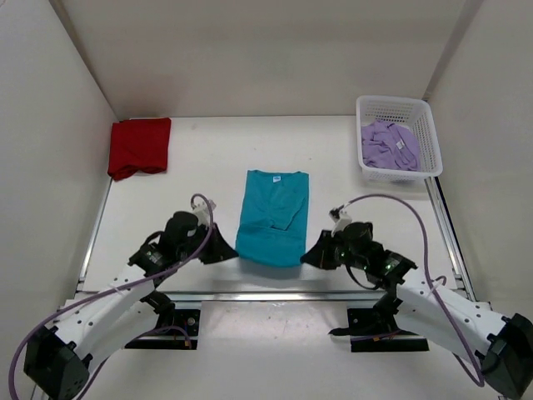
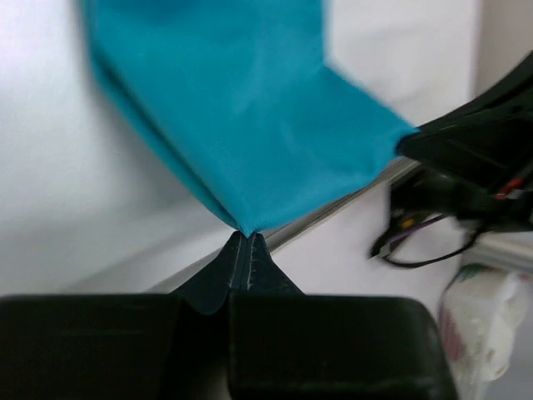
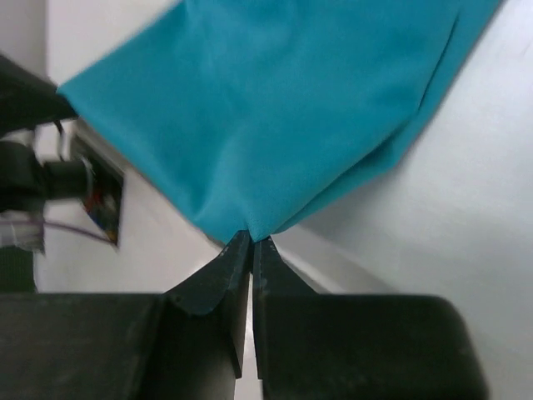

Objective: Fold and stack the t-shirts
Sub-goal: Fold the long partially folded tshirt into a neat square

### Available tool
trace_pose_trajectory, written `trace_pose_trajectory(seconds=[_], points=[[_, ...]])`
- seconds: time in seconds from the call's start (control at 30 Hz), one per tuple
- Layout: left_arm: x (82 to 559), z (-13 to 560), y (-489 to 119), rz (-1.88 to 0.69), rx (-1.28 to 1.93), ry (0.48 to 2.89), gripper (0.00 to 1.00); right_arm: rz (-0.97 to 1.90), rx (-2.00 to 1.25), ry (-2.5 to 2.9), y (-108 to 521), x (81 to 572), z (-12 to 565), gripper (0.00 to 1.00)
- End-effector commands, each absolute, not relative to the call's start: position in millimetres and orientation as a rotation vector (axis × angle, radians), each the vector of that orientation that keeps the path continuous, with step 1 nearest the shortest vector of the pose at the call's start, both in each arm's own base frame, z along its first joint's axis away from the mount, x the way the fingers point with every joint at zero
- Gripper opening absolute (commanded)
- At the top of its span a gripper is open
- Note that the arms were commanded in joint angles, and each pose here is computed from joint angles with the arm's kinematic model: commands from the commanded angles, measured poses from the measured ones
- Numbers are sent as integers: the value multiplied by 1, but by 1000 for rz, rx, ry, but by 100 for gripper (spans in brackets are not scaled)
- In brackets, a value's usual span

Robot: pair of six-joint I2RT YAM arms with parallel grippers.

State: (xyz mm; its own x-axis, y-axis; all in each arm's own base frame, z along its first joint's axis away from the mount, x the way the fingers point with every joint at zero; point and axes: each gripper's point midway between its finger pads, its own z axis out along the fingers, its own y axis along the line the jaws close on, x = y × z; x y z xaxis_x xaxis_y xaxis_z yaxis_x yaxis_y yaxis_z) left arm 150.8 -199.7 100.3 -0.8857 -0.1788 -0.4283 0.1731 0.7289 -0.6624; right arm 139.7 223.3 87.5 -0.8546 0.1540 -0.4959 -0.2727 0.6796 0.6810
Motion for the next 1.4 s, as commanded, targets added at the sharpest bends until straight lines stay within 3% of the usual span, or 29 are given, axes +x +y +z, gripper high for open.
trace_pose_trajectory(seconds=[0.0,0.1,0.2,0.43,0.67,0.7,0.73,0.8,0.9,1.0,1.07,1.13,1.2,1.37], points=[[186,162,-207,-1062,-23,2313,0,1043,-98,2238,218,179,144,0],[238,193,-210,-1052,-55,2217,0,1016,-87,2216,205,229,161,0],[300,180,-213,-966,-114,2246,0,994,-52,2156,185,289,180,0],[425,129,-205,-800,-329,2325,0,1056,9,2208,191,401,165,0],[482,109,-174,-796,-546,2258,0,1080,14,2253,205,482,141,0],[488,108,-175,-806,-553,2245,10,1073,6,2250,207,498,140,1],[494,106,-175,-835,-552,2250,23,1050,14,2271,209,509,132,4],[500,102,-174,-851,-548,2281,30,1046,11,2266,212,519,130,22],[505,121,-162,-834,-570,2209,42,1066,-19,2220,212,531,146,43],[494,144,-163,-837,-547,2135,42,977,-44,2221,206,524,151,48],[476,148,-191,-877,-465,2158,39,934,-28,2225,200,504,145,42],[461,147,-225,-934,-380,2164,41,954,-8,2221,201,485,135,19],[434,132,-266,-985,-285,2214,40,999,-31,2238,209,465,116,10],[398,55,-276,-937,-287,2394,35,1010,-19,2355,219,434,66,1]])
